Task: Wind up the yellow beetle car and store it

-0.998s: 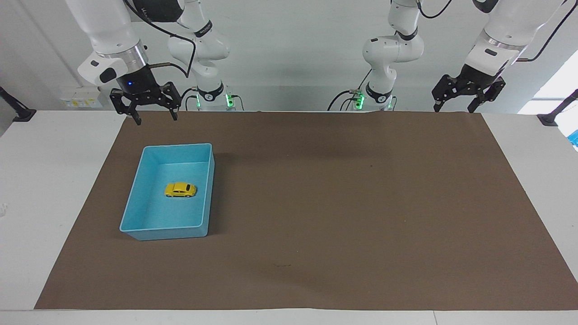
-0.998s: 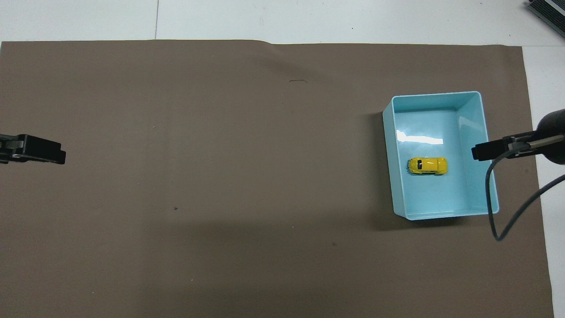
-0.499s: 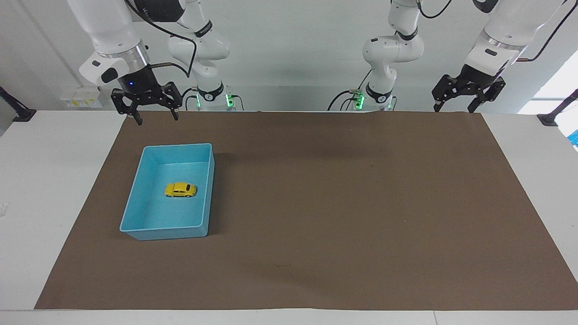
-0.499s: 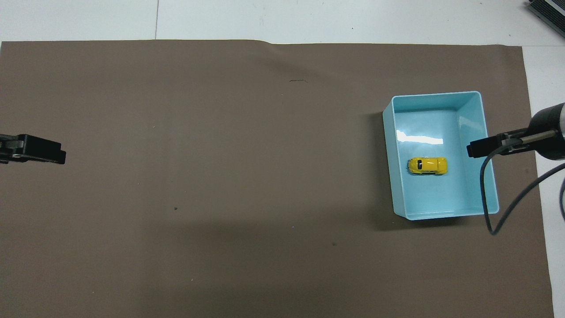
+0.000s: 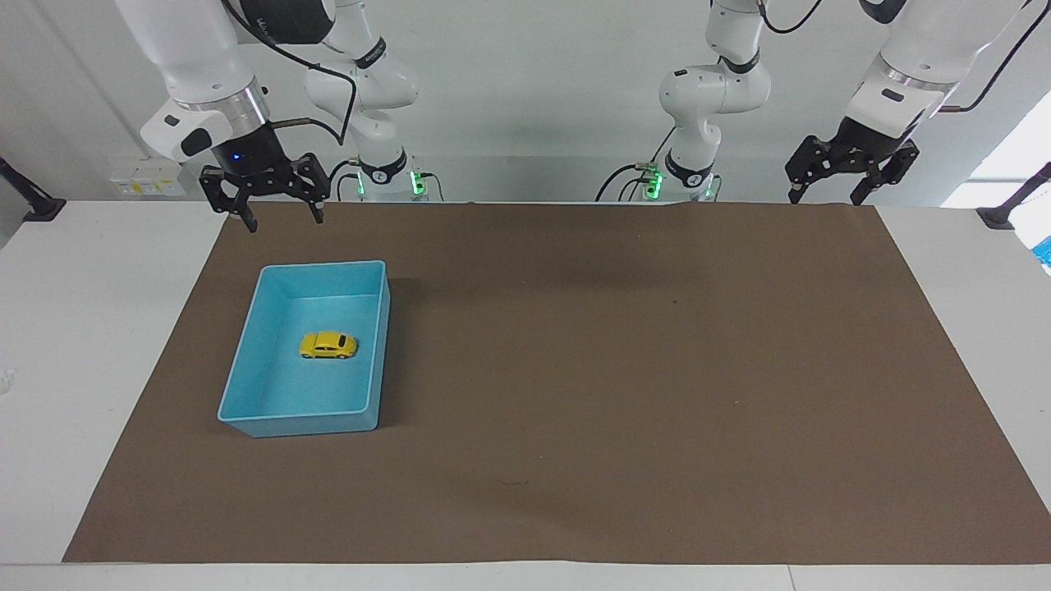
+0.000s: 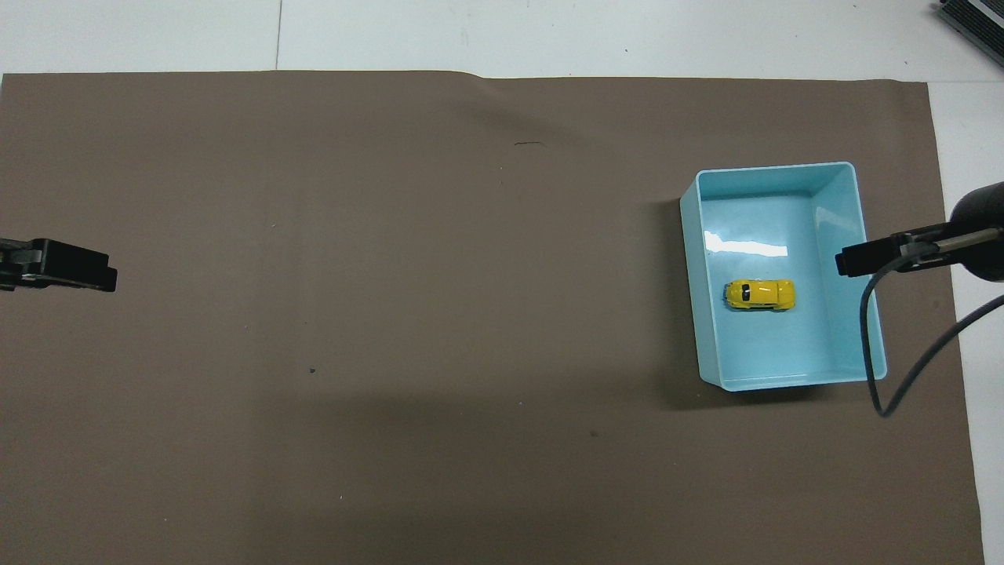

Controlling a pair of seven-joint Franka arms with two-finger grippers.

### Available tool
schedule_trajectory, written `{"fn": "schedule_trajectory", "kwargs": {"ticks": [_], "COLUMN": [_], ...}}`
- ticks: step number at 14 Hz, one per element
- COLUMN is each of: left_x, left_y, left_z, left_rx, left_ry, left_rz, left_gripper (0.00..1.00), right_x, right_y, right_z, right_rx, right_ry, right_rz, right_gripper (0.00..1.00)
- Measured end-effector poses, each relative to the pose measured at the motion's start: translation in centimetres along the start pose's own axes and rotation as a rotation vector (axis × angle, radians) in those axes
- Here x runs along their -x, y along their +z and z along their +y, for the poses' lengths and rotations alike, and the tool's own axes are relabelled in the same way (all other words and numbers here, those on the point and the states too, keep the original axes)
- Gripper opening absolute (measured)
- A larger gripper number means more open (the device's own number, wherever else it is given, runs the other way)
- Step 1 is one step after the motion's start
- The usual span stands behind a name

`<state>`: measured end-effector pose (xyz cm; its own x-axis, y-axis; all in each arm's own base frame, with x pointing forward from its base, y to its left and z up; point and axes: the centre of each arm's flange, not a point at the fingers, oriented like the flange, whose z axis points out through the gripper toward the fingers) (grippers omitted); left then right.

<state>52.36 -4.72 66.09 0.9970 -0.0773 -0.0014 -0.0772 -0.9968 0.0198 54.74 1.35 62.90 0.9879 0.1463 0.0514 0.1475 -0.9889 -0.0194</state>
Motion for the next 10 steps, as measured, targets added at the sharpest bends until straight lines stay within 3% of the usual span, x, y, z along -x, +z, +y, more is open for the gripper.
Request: {"fn": "schedule_trajectory", "kwargs": {"ticks": [10], "left_x": [0.0], "left_y": [0.0], "left_z": [0.0], "left_rx": [0.0], "left_ry": [0.0], "left_rz": [0.0], "left_gripper": [1.0], "right_x": [0.11], "right_y": [-0.9], "right_z": [-0.28], "right_rx": [0.01], "right_ry": [0.023], "right_rz": [0.0], "right_gripper": [1.0]}}
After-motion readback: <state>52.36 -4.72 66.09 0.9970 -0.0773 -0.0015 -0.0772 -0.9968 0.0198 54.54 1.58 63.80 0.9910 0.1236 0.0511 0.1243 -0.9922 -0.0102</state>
